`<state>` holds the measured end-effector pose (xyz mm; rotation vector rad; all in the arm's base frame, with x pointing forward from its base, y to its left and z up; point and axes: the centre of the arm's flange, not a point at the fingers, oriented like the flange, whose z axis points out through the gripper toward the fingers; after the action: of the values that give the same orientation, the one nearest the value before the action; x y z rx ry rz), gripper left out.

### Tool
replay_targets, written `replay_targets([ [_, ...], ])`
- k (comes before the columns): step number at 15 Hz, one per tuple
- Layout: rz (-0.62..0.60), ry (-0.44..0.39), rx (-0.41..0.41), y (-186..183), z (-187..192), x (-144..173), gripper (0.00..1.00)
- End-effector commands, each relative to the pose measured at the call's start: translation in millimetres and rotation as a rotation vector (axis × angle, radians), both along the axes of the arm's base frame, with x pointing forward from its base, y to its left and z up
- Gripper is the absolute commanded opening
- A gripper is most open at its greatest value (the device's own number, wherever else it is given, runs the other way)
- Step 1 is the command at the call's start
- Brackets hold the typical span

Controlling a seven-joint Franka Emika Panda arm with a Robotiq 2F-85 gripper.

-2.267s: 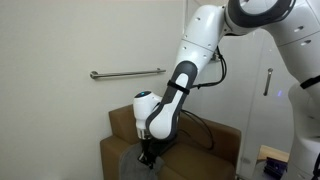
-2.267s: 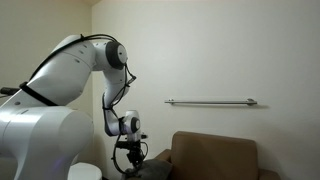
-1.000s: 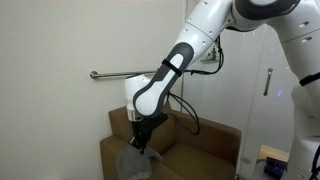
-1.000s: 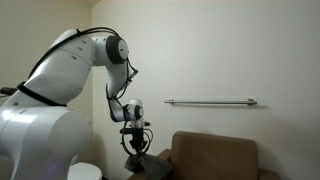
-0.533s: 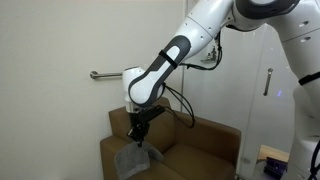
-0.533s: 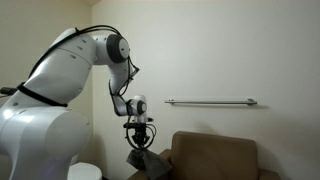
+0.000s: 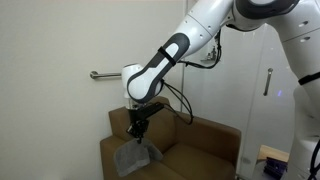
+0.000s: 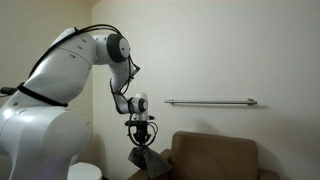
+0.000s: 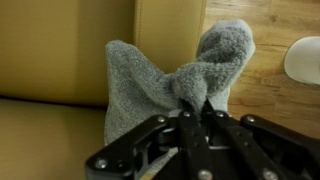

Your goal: Put the towel on the chair seat

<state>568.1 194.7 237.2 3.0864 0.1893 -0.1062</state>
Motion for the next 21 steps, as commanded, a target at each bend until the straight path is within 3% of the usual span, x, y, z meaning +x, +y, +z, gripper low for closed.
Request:
replay_targets([
  [1,0.0,0.001,0.0,0.0,-0.4,-0.1,0.06],
  [10,-0.033,-0.023,-0.051,-29.5,3.4,11.3,0.06],
  [21,-0.151,-0.068,-0.109,-113.3,27.5,24.3,0.06],
])
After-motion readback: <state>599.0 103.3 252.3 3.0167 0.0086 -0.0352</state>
